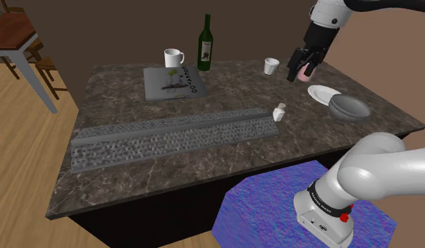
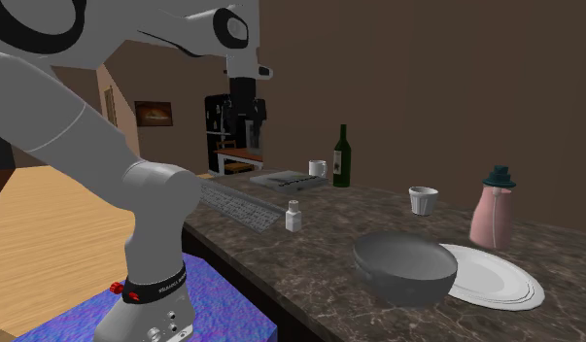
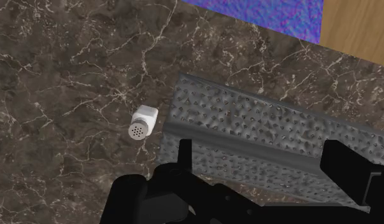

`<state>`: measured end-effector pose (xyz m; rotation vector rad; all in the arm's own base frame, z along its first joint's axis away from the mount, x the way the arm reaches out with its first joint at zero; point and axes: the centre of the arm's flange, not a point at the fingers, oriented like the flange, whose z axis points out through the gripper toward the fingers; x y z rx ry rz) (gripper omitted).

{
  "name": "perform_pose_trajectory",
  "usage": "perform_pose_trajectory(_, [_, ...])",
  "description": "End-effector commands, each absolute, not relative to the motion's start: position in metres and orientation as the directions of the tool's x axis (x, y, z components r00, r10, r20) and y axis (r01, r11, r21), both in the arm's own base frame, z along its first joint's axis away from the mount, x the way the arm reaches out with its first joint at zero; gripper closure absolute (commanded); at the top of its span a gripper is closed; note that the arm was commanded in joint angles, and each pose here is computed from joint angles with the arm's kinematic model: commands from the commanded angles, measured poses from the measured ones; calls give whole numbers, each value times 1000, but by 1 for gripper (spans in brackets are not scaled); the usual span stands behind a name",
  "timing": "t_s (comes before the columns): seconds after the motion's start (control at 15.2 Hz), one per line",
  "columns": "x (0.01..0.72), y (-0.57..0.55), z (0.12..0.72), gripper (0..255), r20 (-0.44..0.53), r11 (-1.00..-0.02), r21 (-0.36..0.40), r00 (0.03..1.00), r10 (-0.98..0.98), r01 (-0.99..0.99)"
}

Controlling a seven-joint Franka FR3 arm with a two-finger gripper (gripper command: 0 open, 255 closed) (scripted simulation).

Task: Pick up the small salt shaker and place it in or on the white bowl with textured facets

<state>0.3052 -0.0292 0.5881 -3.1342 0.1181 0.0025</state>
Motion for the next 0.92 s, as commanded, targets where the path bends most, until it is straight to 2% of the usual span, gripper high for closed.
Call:
perform_pose_trajectory(0.0, [305, -29, 588, 0, -2, -997, -5, 997, -75, -75])
perform_pose_trajectory(0.86, [343, -129, 454, 0, 0, -996, -3, 996, -85, -85])
